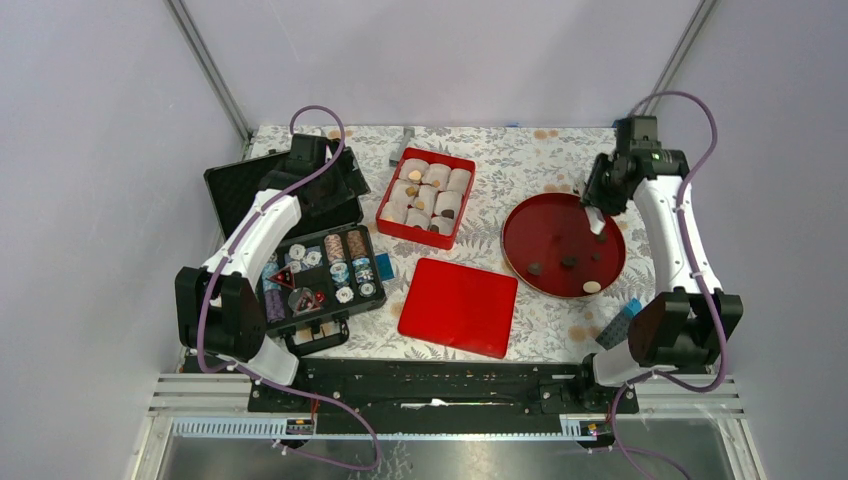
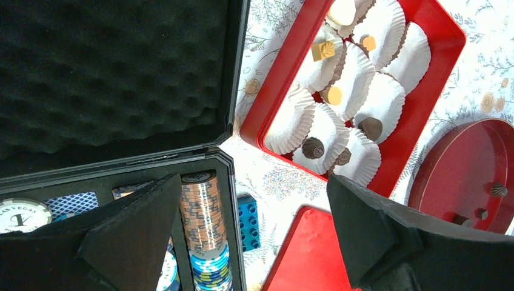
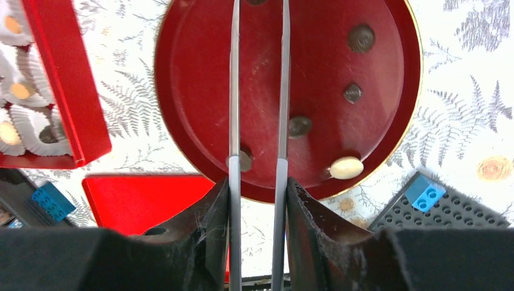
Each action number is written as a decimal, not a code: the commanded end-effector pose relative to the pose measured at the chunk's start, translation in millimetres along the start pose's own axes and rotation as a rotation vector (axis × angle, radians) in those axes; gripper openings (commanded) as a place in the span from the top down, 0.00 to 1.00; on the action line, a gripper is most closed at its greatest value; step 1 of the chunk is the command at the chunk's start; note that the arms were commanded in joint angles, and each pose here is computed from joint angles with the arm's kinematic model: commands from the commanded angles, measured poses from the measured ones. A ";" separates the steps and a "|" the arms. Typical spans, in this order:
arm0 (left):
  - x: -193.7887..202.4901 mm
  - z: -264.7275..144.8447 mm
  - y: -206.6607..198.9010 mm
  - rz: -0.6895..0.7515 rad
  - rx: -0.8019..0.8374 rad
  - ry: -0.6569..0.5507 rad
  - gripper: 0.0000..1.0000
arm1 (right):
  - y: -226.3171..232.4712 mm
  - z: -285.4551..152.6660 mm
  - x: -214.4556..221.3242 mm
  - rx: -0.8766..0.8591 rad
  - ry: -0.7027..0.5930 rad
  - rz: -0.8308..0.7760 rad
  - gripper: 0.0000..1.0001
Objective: Pack the chocolate
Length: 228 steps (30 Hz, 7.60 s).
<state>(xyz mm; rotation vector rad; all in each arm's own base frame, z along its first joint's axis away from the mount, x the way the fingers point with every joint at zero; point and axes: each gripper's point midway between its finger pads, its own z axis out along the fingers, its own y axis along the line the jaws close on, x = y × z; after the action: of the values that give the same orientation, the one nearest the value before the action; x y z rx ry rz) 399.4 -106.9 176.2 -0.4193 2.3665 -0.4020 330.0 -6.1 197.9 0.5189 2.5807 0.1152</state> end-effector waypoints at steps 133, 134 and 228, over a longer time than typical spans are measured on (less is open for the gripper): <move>-46.7 -71.0 -14.5 0.010 0.041 -0.210 0.01 | 214.6 174.5 -90.5 -0.141 -0.288 0.005 0.22; -47.0 -70.6 -14.9 0.008 0.041 -0.210 0.01 | 217.4 169.9 -93.2 -0.154 -0.293 0.002 0.20; 190.6 -81.9 -79.0 0.275 0.540 0.348 0.02 | 102.0 -11.8 184.7 -0.468 -0.225 -0.134 1.00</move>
<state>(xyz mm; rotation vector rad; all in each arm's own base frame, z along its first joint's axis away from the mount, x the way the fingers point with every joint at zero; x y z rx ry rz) 233.0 -216.9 135.1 0.1075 2.5337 -0.7983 203.4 136.5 118.8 0.1748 2.3314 0.4112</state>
